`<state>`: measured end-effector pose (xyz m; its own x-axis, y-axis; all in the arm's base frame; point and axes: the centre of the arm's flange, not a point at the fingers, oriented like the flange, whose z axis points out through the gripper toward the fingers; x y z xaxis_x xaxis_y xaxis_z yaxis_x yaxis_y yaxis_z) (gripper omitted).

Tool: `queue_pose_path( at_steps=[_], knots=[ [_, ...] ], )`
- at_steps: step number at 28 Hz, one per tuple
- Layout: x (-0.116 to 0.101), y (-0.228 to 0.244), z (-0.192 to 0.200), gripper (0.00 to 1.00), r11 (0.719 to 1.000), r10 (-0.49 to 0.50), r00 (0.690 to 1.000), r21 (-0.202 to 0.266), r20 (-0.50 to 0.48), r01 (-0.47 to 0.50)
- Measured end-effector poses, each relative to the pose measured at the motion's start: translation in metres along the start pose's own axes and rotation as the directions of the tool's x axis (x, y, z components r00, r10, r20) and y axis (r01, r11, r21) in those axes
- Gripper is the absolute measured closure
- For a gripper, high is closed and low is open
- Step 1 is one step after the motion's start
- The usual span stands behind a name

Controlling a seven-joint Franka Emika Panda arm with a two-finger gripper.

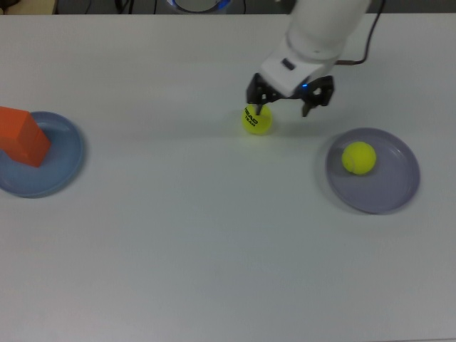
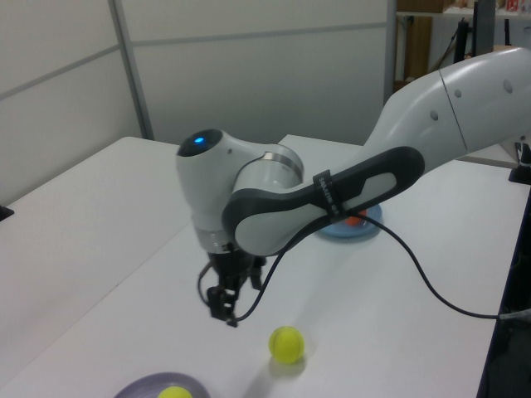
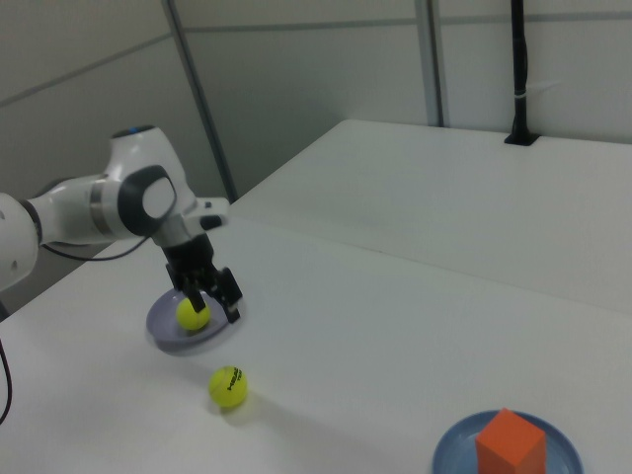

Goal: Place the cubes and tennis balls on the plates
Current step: 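Move the gripper to the second tennis ball and grasp it, then carry the second ball onto the lavender plate and open the gripper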

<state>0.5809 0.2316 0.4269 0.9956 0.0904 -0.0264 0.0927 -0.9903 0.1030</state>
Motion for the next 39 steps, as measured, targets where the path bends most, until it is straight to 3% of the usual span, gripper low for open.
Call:
queue_pose_path(
  at_steps=[9, 19, 33, 39],
  knots=[
    [-0.028, 0.018, 0.062, 0.0, 0.999, -0.034, 0.992, -0.029, 0.121, 0.038],
    [-0.039, 0.019, 0.085, 0.0, 0.997, -0.056, 0.986, -0.043, 0.156, 0.064],
    [-0.037, 0.019, 0.106, 0.0, 0.994, -0.071, 0.981, -0.069, 0.183, 0.085],
    [-0.03, 0.014, 0.106, 0.0, 0.986, -0.104, 0.979, -0.112, 0.175, 0.124]
  ],
)
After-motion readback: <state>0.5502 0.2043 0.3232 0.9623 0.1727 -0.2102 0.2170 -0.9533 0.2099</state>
